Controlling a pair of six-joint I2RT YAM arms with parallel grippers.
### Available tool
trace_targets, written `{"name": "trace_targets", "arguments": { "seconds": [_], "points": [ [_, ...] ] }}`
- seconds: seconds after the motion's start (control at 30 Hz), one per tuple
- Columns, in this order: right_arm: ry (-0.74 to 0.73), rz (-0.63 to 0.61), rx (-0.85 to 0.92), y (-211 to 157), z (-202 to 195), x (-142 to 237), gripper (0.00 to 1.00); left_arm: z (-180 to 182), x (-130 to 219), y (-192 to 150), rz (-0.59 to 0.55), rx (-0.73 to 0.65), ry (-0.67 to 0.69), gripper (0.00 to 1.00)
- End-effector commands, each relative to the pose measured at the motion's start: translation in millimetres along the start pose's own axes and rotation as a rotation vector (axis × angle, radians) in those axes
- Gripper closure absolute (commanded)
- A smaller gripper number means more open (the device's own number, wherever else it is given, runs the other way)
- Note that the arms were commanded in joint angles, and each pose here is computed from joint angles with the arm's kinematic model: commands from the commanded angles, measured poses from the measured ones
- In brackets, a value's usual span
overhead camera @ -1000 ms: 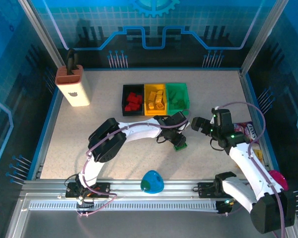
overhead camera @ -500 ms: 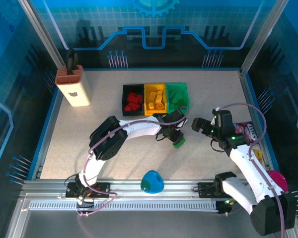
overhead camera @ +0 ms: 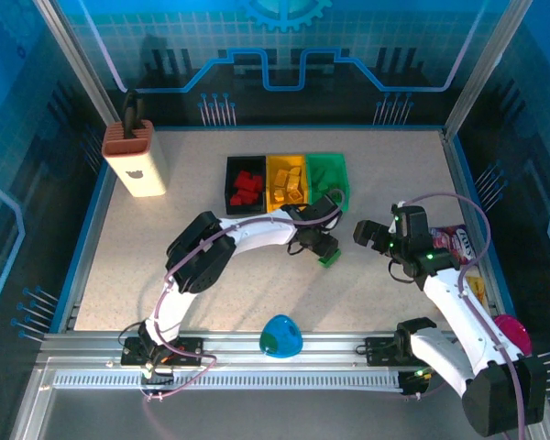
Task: Sort the legos into containers by color
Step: Move the legos to the center of the table, then separate the lego at the center of the table.
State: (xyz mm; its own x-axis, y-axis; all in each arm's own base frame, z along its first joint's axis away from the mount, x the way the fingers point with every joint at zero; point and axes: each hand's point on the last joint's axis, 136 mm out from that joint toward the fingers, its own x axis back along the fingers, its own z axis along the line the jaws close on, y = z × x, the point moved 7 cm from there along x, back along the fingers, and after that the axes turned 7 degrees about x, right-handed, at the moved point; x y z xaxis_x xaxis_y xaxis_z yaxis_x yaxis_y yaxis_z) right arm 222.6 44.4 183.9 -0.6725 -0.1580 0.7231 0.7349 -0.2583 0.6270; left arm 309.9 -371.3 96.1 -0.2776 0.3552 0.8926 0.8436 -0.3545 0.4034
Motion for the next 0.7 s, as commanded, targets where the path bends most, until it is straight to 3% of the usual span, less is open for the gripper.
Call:
{"name": "trace_targets", "arguments": {
  "seconds": [0.0,0.2,0.47,0.67],
  "points": [
    [0.002,-0.007,-0.021,-1.2,-2.9,3.7,0.00,8.7,-6.6,4.3,0.022,0.015,0.032,0.51],
    [-0.007,-0.003,-0.018,-3.2,-4.5,3.7,0.00,18.0,-9.6,5.8,0.031,0.034,0.045,0.52],
    [-0.008,0.000,-0.017,-4.0,-4.7,4.1,0.00,29.3,-8.9,-4.8,0.049,0.060,0.069,0.43],
    [-0.011,0.000,-0.019,-5.7,-5.9,5.7,0.00,42.5,1.8,-13.6,0.041,0.096,0.071,0.48]
  ]
}}
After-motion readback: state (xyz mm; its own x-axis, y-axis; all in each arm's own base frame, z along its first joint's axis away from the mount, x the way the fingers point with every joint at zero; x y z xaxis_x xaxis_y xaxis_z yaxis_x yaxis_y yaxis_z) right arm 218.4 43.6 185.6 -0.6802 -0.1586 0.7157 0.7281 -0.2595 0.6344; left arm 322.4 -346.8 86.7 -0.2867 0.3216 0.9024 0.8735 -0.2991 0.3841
